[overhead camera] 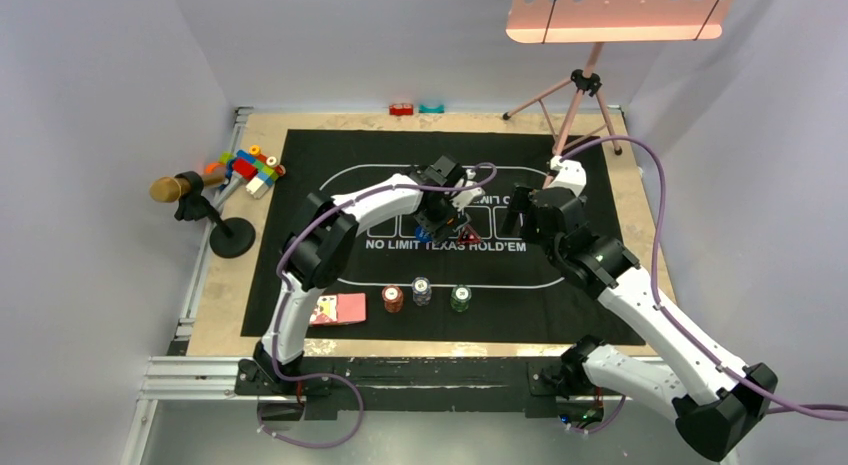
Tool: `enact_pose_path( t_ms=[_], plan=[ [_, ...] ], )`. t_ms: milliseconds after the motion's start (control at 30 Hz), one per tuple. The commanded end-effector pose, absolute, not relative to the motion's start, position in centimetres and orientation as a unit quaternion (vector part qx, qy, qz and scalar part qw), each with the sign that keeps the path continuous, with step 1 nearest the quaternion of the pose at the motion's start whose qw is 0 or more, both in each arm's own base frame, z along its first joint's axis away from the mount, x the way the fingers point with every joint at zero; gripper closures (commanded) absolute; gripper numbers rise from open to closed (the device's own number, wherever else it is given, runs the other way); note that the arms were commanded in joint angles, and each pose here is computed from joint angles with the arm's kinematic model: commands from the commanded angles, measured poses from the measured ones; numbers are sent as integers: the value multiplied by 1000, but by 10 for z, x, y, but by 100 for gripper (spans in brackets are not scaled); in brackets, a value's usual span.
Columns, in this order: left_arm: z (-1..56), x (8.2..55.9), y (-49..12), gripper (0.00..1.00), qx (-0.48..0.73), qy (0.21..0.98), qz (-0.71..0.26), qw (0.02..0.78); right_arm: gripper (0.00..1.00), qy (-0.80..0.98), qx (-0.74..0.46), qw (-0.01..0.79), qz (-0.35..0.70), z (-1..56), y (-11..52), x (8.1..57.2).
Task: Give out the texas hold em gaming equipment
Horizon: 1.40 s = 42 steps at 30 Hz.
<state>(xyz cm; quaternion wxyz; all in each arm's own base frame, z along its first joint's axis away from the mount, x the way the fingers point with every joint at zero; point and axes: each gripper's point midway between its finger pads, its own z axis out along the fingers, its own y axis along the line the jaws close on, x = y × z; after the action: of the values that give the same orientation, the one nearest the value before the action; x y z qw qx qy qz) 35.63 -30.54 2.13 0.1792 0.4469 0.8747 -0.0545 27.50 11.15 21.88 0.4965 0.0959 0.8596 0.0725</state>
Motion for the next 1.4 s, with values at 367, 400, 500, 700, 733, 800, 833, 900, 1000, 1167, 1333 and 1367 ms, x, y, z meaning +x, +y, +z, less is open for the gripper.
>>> enact_pose_path(
  t_ms=[367, 400, 500, 700, 733, 800, 833, 900, 1000, 1167, 1333, 1367],
  plan=[
    [21, 359, -302, 50, 425, 882, -40, 200, 12, 846, 106, 515, 91, 232, 111, 275],
    [21, 357, -301, 52, 425, 882, -39, 199, 12, 846, 105, 515, 91, 232, 110, 274],
    [19, 354, -292, 57, 426, 885, -24, 187, 13, 845, 106, 516, 92, 233, 110, 274],
    [20, 343, -266, 58, 429, 887, 12, 172, 13, 843, 106, 520, 92, 236, 109, 273],
    [19, 340, -261, 58, 430, 887, 18, 167, 14, 842, 106, 521, 92, 237, 108, 273],
    [17, 335, -251, 59, 433, 887, 33, 156, 14, 842, 106, 521, 93, 237, 109, 273],
    [19, 333, -248, 59, 431, 889, 36, 149, 14, 841, 106, 521, 94, 238, 109, 272],
    [22, 329, -240, 59, 433, 889, 45, 140, 14, 842, 106, 520, 95, 237, 109, 272],
    [24, 329, -224, 59, 433, 889, 71, 129, 14, 842, 106, 520, 99, 237, 110, 271],
    [24, 327, -197, 60, 413, 900, 78, 114, 15, 840, 106, 522, 104, 240, 110, 271],
    [25, 325, -174, 62, 394, 909, 78, 106, 15, 839, 105, 522, 112, 242, 114, 271],
    [26, 325, -170, 62, 389, 912, 74, 106, 15, 838, 105, 523, 114, 243, 114, 271]
  ],
)
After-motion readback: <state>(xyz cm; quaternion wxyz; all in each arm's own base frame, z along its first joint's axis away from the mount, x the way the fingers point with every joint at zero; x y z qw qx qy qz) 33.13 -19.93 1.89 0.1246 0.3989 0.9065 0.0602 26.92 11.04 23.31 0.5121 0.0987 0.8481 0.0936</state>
